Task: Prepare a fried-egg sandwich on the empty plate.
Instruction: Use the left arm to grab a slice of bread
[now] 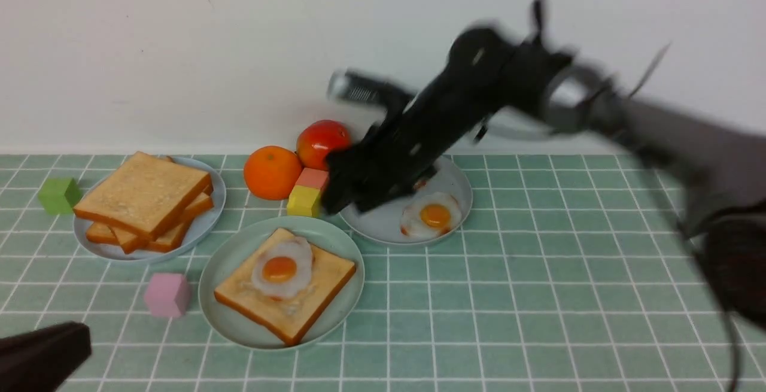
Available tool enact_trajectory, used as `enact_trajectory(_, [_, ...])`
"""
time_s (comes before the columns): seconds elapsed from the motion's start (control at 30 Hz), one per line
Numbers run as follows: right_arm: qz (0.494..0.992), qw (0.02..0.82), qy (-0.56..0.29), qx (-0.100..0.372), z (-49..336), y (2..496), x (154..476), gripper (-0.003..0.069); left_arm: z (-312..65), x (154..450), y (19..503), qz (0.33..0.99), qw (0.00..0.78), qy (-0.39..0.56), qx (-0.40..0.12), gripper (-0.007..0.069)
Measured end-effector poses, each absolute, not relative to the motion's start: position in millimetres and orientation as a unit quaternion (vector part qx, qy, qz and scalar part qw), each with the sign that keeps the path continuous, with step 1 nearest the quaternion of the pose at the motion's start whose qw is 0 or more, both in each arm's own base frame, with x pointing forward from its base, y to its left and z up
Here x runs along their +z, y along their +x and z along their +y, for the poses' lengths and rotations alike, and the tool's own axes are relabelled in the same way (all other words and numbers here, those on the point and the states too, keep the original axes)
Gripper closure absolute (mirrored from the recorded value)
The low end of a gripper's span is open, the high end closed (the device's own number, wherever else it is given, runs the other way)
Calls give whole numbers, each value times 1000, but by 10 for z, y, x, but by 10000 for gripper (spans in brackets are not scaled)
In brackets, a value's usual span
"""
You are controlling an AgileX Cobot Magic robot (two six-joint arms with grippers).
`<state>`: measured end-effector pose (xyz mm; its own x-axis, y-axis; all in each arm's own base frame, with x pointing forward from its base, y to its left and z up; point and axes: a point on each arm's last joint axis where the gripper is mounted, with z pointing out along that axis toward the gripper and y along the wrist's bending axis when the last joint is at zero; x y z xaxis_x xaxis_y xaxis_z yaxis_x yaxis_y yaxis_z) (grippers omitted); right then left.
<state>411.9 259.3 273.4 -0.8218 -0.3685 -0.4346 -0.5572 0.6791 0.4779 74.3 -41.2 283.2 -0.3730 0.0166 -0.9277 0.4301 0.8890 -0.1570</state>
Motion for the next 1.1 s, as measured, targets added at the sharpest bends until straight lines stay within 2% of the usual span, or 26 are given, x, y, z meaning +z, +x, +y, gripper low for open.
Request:
enact_trajectory(0.03, [904, 154, -259, 305, 2580, 4102, 2774, 335, -423, 2824, 754, 809, 539, 138, -190, 603])
enact_trajectory(0.07, [905, 175, -275, 272, 2429, 3962, 3134, 443, -478, 2789, 805, 825, 516, 130, -191, 603])
enact_trajectory(0.1, [905, 178, -276, 269, 2414, 3946, 3173, 443, -494, 2782, 822, 828, 511, 130, -189, 603])
enact_trajectory(0.13, [906, 207, -279, 242, 2292, 3818, 3469, 529, -554, 2772, 887, 843, 490, 126, -182, 601])
enact_trajectory(0.23, [905, 248, -276, 207, 2107, 3566, 3856, 646, -694, 2829, 1045, 867, 455, 123, -162, 611])
enact_trajectory(0.27, [906, 255, -272, 200, 2049, 3479, 3943, 659, -744, 2861, 1105, 874, 445, 123, -154, 620])
enact_trajectory(0.47, [911, 273, -257, 173, 1634, 2769, 4281, 669, -1145, 3072, 1589, 905, 388, 151, -87, 638])
enact_trajectory(0.6, [919, 254, -254, 164, 1424, 2377, 4184, 662, -1297, 3036, 2011, 918, 358, 165, -47, 638])
enact_trajectory(0.7, [920, 254, -251, 163, 1293, 2129, 4077, 658, -1123, 2957, 2455, 934, 332, 129, -25, 638])
enact_trajectory(0.73, [920, 255, -250, 163, 1286, 2117, 4072, 658, -1097, 2956, 2466, 935, 332, 127, -24, 638])
enact_trajectory(0.83, [918, 265, -246, 162, 1194, 1952, 3978, 657, -760, 2839, 2989, 944, 312, 104, -4, 638])
enact_trajectory(0.97, [917, 271, -247, 157, 1137, 1863, 3935, 655, -423, 2717, 3423, 951, 299, 78, 14, 634])
enact_trajectory(1.07, [916, 274, -247, 154, 1118, 1838, 3934, 655, -237, 2624, 3637, 954, 288, 77, 30, 602])
enact_trajectory(1.1, [917, 275, -247, 153, 1111, 1830, 3927, 654, -164, 2552, 3744, 955, 280, 86, 39, 564])
